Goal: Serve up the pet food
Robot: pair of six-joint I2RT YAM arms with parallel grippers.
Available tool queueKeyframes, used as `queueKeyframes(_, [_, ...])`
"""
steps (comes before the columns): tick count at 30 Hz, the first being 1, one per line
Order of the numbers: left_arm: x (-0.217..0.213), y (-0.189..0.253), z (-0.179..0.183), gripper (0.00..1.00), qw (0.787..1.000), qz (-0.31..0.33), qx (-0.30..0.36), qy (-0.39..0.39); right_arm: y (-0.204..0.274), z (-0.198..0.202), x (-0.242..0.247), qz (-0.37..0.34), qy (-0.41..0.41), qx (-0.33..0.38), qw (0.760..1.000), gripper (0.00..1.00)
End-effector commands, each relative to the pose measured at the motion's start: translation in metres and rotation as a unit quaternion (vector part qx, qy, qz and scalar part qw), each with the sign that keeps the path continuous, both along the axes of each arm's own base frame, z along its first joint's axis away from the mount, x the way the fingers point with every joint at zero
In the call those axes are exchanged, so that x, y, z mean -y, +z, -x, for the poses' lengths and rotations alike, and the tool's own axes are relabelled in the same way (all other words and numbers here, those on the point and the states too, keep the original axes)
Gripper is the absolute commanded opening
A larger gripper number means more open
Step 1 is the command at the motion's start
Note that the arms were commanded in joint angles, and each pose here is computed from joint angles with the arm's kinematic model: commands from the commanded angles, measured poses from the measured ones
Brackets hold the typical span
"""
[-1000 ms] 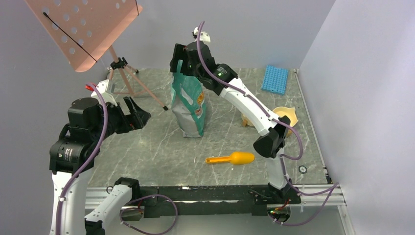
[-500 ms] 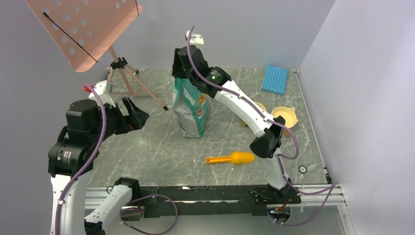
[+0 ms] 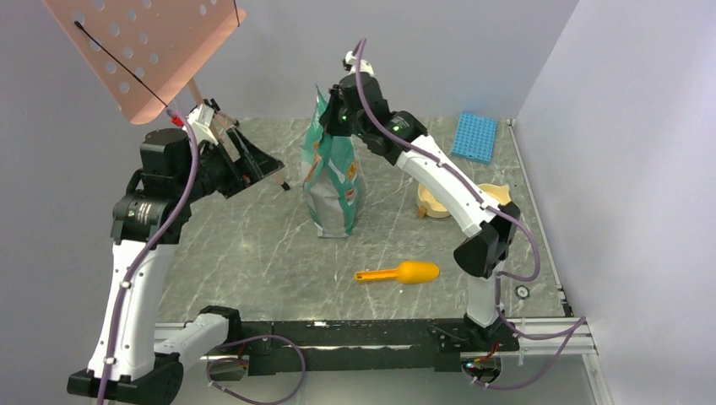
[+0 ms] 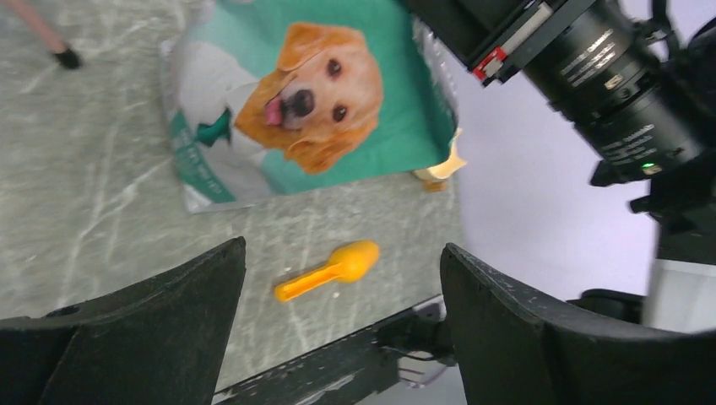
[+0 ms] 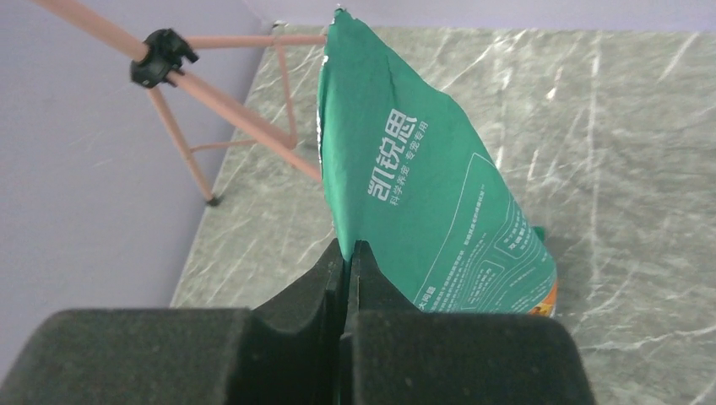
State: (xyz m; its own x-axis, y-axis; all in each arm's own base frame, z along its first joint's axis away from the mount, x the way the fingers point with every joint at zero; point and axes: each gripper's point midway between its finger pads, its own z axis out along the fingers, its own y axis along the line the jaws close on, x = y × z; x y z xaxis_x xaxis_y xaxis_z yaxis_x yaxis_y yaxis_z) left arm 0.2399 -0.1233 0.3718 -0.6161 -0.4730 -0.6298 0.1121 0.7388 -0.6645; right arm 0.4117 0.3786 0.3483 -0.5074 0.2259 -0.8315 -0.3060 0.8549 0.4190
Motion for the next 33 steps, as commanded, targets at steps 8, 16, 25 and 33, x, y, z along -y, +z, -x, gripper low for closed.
queueKeyframes(8, [0.045,0.057,-0.04,0.87,0.975,0.221,0.021,-0.034,0.09,0.076,0.008,-0.224,0.238,-0.045,0.944,0.0])
queueKeyframes(16, [0.047,0.035,-0.028,0.86,0.963,0.264,-0.059,0.007,0.101,0.127,-0.001,-0.266,0.317,-0.084,0.907,0.0])
queueKeyframes(25, [0.035,0.028,0.0,0.84,0.936,0.325,-0.111,0.071,0.086,0.186,-0.03,-0.224,0.392,-0.101,0.886,0.0])
queueKeyframes(33, [0.031,0.012,-0.008,0.81,0.932,0.325,-0.128,0.099,0.072,0.198,-0.024,-0.184,0.414,-0.084,0.887,0.0])
